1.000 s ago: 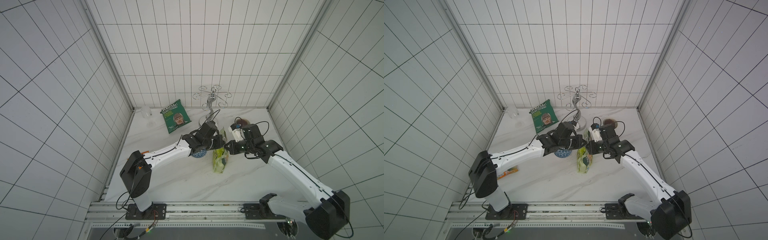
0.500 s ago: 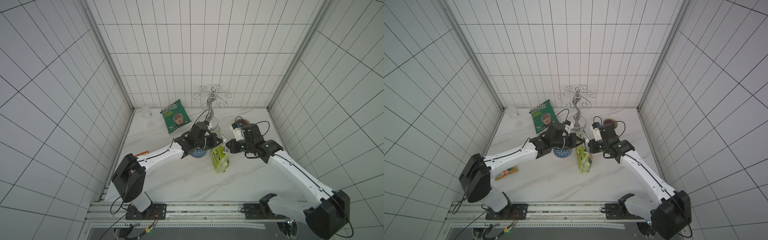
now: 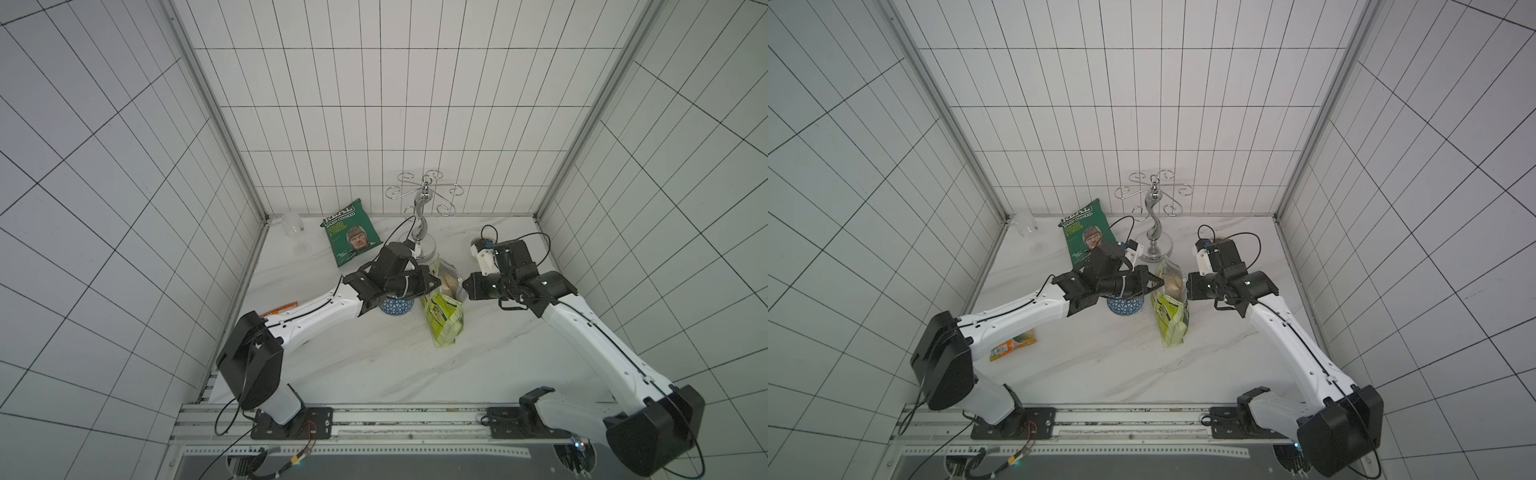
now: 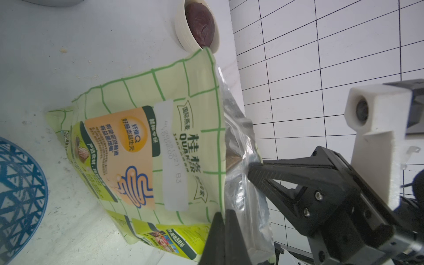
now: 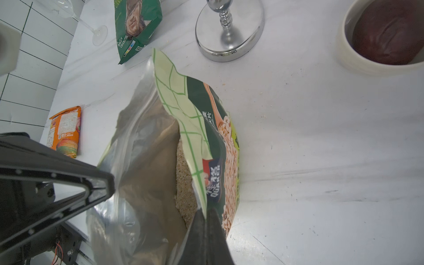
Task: Pour the oats into the breakfast bowl
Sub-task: Open the oats bag at the center of the board.
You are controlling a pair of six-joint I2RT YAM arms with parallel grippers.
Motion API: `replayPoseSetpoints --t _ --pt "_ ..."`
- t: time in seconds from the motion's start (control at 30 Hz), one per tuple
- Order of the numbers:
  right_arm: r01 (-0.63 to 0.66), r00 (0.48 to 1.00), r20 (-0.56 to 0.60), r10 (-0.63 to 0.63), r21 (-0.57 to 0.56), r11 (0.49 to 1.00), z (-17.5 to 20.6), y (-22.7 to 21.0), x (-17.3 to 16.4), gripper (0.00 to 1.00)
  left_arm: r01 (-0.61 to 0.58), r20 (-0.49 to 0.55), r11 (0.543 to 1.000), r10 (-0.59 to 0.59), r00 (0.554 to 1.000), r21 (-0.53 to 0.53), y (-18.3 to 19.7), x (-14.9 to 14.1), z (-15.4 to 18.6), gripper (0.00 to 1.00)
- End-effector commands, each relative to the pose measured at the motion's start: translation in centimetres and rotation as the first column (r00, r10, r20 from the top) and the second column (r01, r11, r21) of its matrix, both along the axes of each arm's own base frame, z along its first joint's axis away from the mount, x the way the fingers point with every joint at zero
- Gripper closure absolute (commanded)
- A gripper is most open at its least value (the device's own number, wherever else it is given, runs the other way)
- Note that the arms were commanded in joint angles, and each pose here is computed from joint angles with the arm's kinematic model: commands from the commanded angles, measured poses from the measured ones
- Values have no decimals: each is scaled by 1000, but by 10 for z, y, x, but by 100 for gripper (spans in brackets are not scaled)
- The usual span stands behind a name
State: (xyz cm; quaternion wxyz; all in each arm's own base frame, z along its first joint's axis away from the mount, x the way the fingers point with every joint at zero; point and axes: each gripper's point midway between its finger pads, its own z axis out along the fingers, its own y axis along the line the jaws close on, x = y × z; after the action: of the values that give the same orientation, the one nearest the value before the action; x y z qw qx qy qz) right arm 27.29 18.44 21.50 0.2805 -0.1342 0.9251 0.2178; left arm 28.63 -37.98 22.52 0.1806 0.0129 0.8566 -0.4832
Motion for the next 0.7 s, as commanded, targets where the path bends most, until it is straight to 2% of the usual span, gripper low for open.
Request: replayPoseSetpoints --t 0.0,0.1,0.2,0.23,0.53,0.67 --pt "-18 1000 -22 18 9 1000 8 2 -5 80 49 83 997 -43 996 -68 -7 -4 41 100" --pt "-32 999 -34 33 32 999 11 6 -8 60 57 80 996 -51 996 -64 -9 -6 38 100" --pt "-30 999 -39 31 25 999 13 5 -9 44 60 80 996 -55 995 -63 -11 -7 39 100" --pt "-27 999 -41 28 16 999 12 5 -8 42 58 81 996 -53 995 -61 -10 -7 40 100" --pt "-31 999 -45 25 -137 990 0 8 2 41 50 77 998 -47 996 -28 -10 -4 41 100" --pt "-17 999 -35 10 -223 975 -7 7 10 49 35 70 999 -34 997 -17 -9 -2 40 100"
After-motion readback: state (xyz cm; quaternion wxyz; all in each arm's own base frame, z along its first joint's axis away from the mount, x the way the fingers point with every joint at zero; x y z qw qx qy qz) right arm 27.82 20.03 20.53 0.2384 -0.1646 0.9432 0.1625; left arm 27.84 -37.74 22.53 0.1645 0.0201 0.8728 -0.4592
